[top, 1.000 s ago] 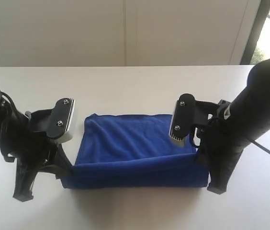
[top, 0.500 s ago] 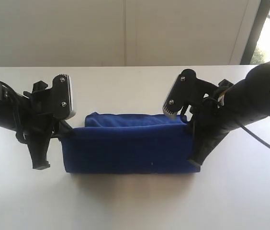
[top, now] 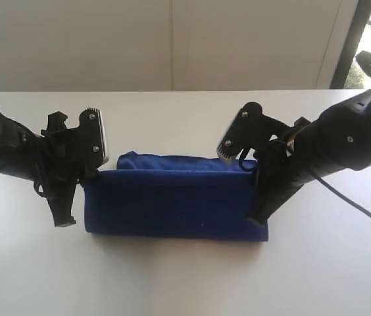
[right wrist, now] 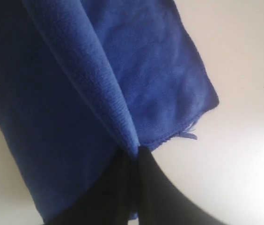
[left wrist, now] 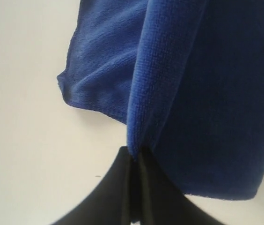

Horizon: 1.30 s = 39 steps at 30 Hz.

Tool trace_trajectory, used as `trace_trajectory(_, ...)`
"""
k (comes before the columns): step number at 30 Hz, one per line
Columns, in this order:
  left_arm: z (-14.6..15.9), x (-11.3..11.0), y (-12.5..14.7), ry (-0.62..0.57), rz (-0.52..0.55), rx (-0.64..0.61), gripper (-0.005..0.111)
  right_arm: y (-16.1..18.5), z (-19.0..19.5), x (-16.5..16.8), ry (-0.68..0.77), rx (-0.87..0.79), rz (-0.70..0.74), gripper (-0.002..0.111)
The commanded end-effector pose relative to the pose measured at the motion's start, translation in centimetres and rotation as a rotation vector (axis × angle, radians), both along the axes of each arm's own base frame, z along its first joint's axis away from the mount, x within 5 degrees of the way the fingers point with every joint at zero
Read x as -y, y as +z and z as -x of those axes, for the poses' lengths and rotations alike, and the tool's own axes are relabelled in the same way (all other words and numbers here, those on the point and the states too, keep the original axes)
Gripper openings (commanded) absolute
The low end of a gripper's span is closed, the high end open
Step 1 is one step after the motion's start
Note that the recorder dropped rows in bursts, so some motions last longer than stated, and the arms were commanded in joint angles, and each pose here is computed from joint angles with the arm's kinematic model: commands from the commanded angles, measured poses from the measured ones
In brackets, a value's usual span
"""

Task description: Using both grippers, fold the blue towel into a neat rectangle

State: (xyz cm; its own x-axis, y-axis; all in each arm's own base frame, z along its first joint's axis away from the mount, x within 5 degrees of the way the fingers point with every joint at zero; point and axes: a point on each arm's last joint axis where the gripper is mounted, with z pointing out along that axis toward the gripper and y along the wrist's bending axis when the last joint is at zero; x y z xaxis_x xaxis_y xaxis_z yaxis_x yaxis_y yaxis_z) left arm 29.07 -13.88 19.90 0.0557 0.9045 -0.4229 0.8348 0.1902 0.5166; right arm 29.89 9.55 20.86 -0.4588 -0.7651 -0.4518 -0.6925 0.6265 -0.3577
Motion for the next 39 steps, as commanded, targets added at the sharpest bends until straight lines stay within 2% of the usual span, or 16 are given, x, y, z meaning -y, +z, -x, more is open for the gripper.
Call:
trace_trajectory(1, -0.8, 0.4, 1.1, 0.004, 0.019, 0.045, 0.0, 0.8, -0.7, 0.4, -0.069, 0.042, 0.006, 0.0)
trace_trajectory(5, -2.2, 1.2, 2.1, -0.01, 0.037, 0.059, 0.0, 1.7, -1.4, 0.6, -0.116, 0.082, 0.026, 0.0)
trace_trajectory(10, -4.1, 2.2, 1.6, -0.018, 0.039, 0.049, 0.0, 1.8, -2.1, 1.1, -0.15, 0.111, 0.063, 0.0)
trace_trajectory(27, -9.7, 4.2, -2.8, 0.012, 0.014, 0.053, 0.0, -3.7, -7.3, 2.1, -0.175, 0.043, 0.086, 0.0)
trace_trajectory(30, -10.0, 4.4, -3.7, 0.014, 0.009, 0.039, 0.0, -4.0, -8.1, 2.6, -0.192, 0.048, 0.08, 0.0)
trace_trajectory(35, -10.7, 4.4, -5.8, 0.028, -0.011, 0.024, 0.0, -6.5, -8.7, 2.7, -0.189, 0.005, 0.084, 0.0)
trace_trajectory(39, -10.7, 4.4, -6.2, 0.032, -0.012, 0.016, 0.0, -7.5, -8.9, 2.6, -0.178, -0.005, 0.081, 0.0)
